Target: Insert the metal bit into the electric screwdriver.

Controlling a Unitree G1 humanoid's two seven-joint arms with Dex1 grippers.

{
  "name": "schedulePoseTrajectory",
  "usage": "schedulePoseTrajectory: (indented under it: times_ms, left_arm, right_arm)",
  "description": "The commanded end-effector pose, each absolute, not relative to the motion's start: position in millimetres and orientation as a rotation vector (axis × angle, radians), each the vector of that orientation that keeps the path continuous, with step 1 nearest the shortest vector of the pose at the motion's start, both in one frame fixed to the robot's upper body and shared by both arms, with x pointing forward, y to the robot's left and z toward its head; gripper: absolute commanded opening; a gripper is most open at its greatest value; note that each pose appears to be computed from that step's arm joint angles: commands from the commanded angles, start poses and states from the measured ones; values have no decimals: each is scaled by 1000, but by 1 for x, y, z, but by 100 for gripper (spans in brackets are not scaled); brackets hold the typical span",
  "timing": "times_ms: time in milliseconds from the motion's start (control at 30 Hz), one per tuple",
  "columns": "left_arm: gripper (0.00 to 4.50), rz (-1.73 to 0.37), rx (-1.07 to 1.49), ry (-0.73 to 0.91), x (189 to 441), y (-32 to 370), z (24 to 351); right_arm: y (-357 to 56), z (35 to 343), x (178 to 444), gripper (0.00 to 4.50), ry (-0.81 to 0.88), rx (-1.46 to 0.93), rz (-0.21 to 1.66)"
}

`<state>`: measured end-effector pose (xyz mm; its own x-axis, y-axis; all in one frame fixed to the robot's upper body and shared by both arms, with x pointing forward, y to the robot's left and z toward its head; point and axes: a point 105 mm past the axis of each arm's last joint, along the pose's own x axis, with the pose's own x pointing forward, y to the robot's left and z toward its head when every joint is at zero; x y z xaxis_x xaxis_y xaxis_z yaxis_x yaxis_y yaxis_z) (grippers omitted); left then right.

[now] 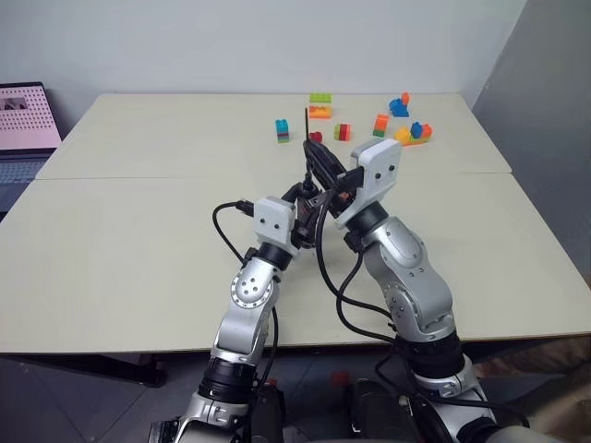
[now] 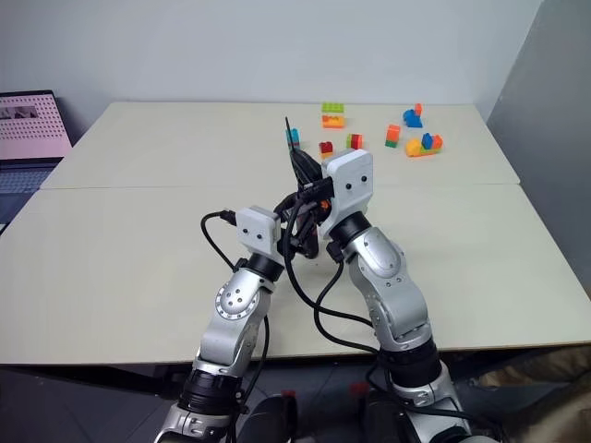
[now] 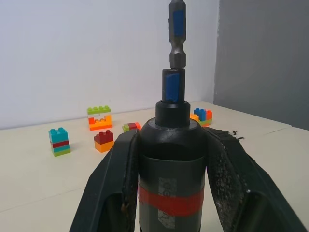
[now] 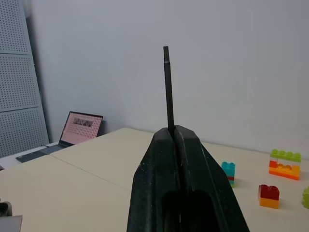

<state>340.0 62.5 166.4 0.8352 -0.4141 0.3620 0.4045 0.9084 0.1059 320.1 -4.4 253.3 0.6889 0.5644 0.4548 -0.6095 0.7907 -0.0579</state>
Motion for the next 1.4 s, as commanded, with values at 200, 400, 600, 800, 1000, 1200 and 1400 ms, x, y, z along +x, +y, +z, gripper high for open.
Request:
schedulePoseTrajectory:
  times_ms: [200,400,600,800,1000,1200,1400]
  left_arm:
    - [164,-422,45,-339,341,66,155]
    - [164,-428,47,-336,341,65,154]
    - [164,-430,47,-335,340,65,154]
    - [164,-431,45,-333,340,64,154]
    - [163,-433,42,-331,340,63,154]
    - [163,-433,40,-330,340,63,154]
    - [163,-430,39,-324,340,63,153]
  right_arm:
    - [-6,265,314,0,-535,119,650]
    - [-7,261,318,0,-519,131,635]
    - [-6,257,320,0,-509,129,633]
    - [-7,252,321,0,-496,143,616]
    - [-4,245,322,0,-485,143,616]
    - [-5,242,322,0,-483,142,613]
    - [-3,248,315,0,-525,124,650]
